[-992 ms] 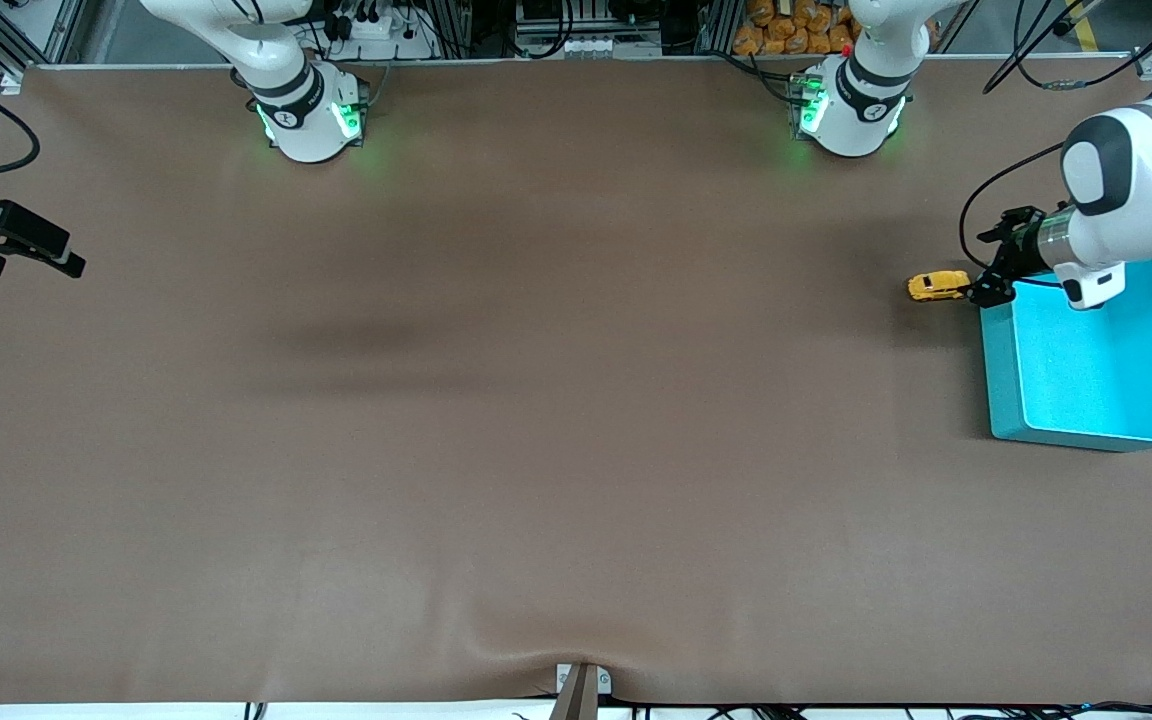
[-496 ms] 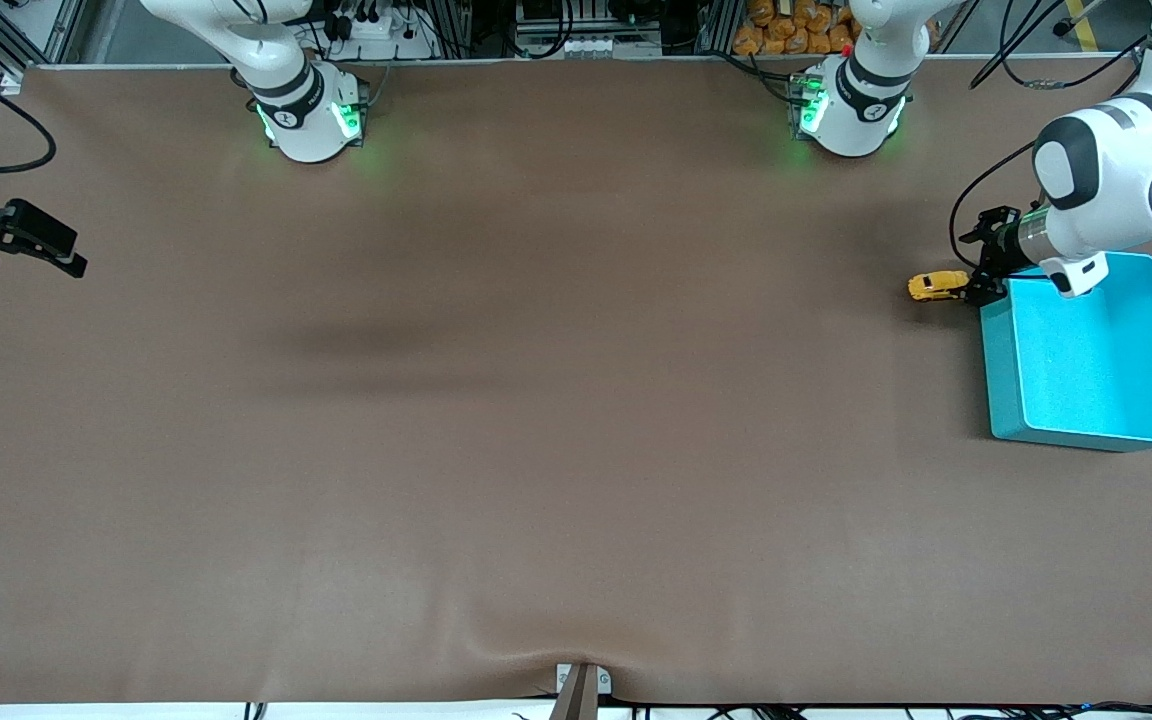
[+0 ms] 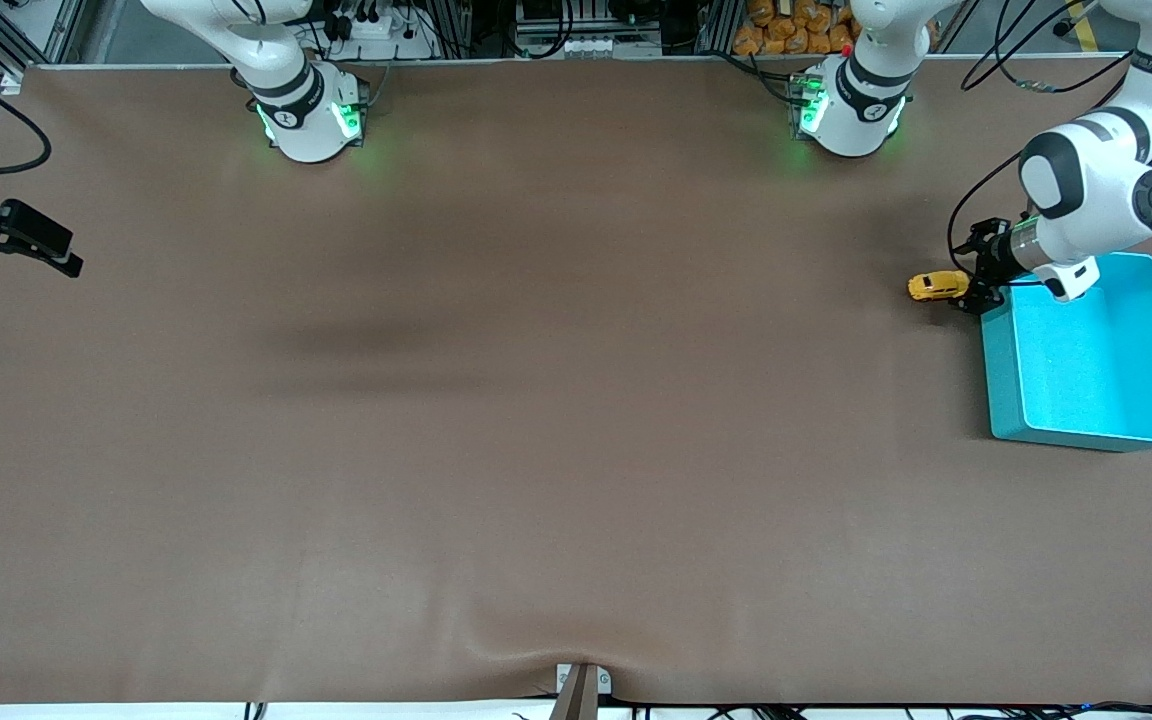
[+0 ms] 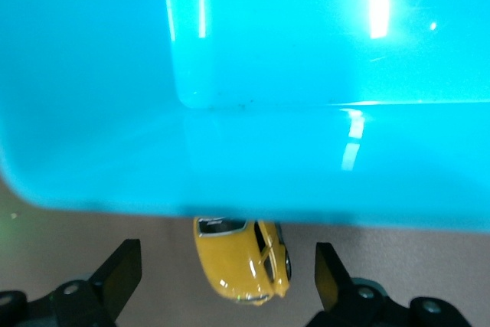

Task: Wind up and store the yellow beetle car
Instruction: 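Close the left gripper on the yellow car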

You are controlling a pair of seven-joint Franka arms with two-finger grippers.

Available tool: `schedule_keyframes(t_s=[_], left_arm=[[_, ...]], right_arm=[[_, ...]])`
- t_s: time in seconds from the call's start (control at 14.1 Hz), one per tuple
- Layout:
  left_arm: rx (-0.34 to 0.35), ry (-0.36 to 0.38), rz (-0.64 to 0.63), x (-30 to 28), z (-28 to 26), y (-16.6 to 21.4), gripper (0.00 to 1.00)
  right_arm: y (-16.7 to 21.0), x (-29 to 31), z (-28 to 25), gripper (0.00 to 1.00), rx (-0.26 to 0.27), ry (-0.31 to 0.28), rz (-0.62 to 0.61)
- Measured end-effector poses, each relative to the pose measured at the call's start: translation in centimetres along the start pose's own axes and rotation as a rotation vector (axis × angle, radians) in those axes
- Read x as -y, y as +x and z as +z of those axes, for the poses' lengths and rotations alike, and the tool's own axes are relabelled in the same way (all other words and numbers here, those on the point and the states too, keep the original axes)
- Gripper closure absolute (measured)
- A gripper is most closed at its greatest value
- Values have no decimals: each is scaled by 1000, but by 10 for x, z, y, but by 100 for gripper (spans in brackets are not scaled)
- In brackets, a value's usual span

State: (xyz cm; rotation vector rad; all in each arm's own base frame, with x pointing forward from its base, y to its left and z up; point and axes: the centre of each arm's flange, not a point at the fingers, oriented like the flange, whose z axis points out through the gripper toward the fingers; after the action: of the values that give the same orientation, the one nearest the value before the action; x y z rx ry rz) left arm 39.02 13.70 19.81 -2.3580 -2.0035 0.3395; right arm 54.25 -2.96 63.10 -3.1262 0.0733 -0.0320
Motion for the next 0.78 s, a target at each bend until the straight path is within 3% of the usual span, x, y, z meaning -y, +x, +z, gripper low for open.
schedule_keyframes(t_s=[0.5, 0.78], left_arm=[[0, -7, -3, -3, 17, 2, 0], [-7, -24, -66, -5, 20, 3, 41]], right_arm=[[0, 0, 1, 0, 4, 0, 1], [0, -2, 2, 0, 6, 0, 3]])
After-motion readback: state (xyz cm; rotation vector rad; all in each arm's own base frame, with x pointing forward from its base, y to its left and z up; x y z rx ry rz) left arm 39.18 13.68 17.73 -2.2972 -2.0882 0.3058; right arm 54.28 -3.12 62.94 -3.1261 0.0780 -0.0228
